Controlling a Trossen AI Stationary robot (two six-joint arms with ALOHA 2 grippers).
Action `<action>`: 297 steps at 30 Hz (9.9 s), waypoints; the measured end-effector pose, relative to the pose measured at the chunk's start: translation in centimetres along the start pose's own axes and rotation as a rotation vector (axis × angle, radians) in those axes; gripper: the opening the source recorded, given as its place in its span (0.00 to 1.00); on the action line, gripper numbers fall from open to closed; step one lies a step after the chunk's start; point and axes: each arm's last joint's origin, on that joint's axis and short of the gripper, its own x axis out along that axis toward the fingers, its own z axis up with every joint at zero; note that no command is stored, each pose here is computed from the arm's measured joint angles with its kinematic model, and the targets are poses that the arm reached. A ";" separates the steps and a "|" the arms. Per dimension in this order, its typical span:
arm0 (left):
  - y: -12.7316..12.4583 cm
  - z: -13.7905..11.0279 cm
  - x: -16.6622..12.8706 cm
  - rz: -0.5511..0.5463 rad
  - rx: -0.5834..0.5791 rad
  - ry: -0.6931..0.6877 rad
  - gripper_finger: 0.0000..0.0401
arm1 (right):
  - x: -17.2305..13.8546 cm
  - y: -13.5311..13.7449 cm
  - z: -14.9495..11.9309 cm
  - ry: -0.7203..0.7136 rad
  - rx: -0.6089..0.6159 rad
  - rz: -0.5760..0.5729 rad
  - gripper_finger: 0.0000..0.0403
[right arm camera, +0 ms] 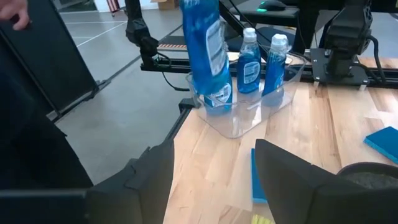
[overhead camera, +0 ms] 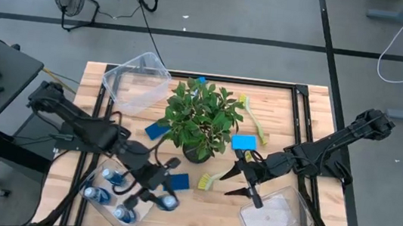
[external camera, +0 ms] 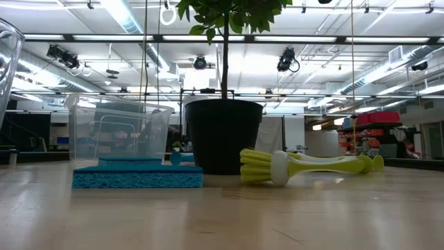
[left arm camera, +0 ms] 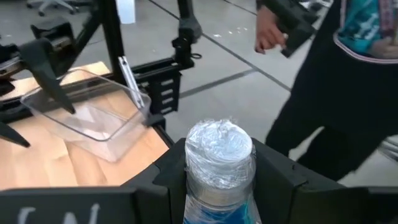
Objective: Pick & Place Kitchen Sink Supplies
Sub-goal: Put the blue liquid soap bottle into the bottom left transparent bin, then put the green kitchen brush into the top transparent bin
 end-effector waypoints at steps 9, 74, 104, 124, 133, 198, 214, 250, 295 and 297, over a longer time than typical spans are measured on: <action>-1.5 -0.1 -2.5 -0.026 -0.028 0.069 0.35 | 0.0 -0.1 0.0 -0.001 0.005 -0.025 0.55; -2.5 -11.8 -0.5 -0.315 0.050 0.437 0.35 | 0.0 -0.3 0.3 -0.050 0.163 -0.097 0.55; 0.3 -16.2 0.4 -0.187 -0.036 0.255 0.36 | 0.0 -0.3 0.3 -0.053 0.159 -0.096 0.55; 0.2 -16.3 0.4 -0.213 -0.087 0.269 0.44 | 0.0 -0.3 0.3 -0.053 0.159 -0.096 0.55; 0.0 -16.9 0.1 -0.266 -0.146 0.342 0.44 | 0.0 -0.3 0.3 -0.053 0.151 -0.096 0.55; 7.8 -5.6 -3.4 0.261 -0.218 0.121 0.01 | -0.3 -3.9 -1.3 0.165 -0.082 -0.259 0.02; 7.3 -5.3 -4.2 0.227 -0.356 0.101 0.08 | -0.4 -5.3 -1.1 0.167 -0.149 -0.244 0.04; 3.0 -10.0 -10.0 0.348 -0.197 0.070 0.01 | -0.6 -7.6 0.5 -0.002 -0.019 -0.219 0.00; 3.5 -15.8 -14.3 0.703 -0.304 -0.068 0.04 | -2.8 -13.0 -6.9 -0.140 0.045 -0.318 0.02; 3.5 -16.3 -14.1 0.705 -0.306 -0.053 0.04 | -2.8 -13.0 -6.9 -0.137 0.048 -0.318 0.02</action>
